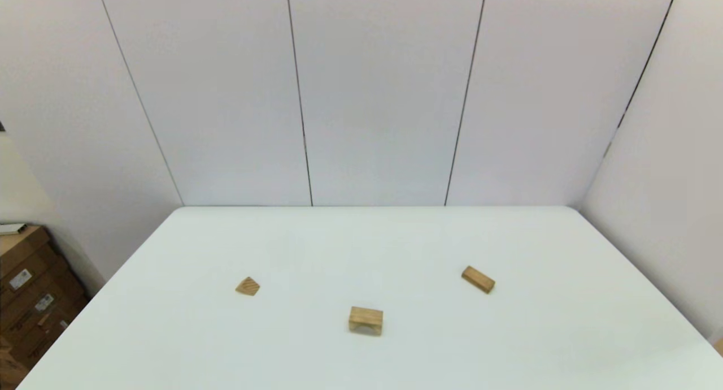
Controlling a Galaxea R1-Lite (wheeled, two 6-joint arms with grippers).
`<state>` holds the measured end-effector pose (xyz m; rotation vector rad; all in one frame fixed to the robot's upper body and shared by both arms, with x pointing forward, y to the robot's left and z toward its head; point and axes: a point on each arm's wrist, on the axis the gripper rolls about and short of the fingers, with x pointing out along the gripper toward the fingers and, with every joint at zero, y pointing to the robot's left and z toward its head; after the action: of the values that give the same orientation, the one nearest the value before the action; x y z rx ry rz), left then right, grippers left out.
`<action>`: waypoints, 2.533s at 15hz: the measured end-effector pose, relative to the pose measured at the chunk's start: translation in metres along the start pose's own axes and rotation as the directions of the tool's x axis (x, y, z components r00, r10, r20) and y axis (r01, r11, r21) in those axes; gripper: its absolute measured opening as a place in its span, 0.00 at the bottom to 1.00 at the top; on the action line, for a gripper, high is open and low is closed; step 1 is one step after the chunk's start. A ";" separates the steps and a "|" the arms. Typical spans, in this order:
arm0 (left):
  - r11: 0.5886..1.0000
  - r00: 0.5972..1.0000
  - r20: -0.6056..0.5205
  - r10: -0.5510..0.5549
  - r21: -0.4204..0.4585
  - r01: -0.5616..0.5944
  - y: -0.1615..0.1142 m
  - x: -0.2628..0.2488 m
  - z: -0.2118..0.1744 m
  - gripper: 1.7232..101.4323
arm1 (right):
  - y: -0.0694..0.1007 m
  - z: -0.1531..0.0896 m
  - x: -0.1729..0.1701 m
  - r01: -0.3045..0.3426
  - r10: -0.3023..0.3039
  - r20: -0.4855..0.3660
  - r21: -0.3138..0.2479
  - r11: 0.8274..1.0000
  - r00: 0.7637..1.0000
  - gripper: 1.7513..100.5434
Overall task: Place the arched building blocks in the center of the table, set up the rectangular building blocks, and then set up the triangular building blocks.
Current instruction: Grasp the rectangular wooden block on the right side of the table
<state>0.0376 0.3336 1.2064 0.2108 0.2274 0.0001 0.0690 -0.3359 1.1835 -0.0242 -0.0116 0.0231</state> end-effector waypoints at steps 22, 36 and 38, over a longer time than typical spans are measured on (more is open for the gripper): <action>0.979 0.975 0.221 0.030 -0.204 0.016 -0.005 0.036 -0.016 0.96 | 0.000 0.000 0.000 -0.001 0.001 0.000 0.000 1.000 1.000 0.97; 0.979 0.975 0.221 0.030 -0.203 0.016 -0.005 0.036 -0.016 0.96 | 0.000 0.000 0.000 0.000 0.000 -0.001 -0.001 1.000 1.000 0.97; 0.979 0.975 0.221 0.030 -0.203 0.016 -0.005 0.036 -0.016 0.96 | 0.000 0.000 0.000 0.001 -0.001 -0.002 -0.001 1.000 1.000 0.97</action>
<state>0.0690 0.3334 1.1821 0.0062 0.0019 0.0066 0.0691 -0.3359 1.1833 -0.0250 -0.0092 0.0216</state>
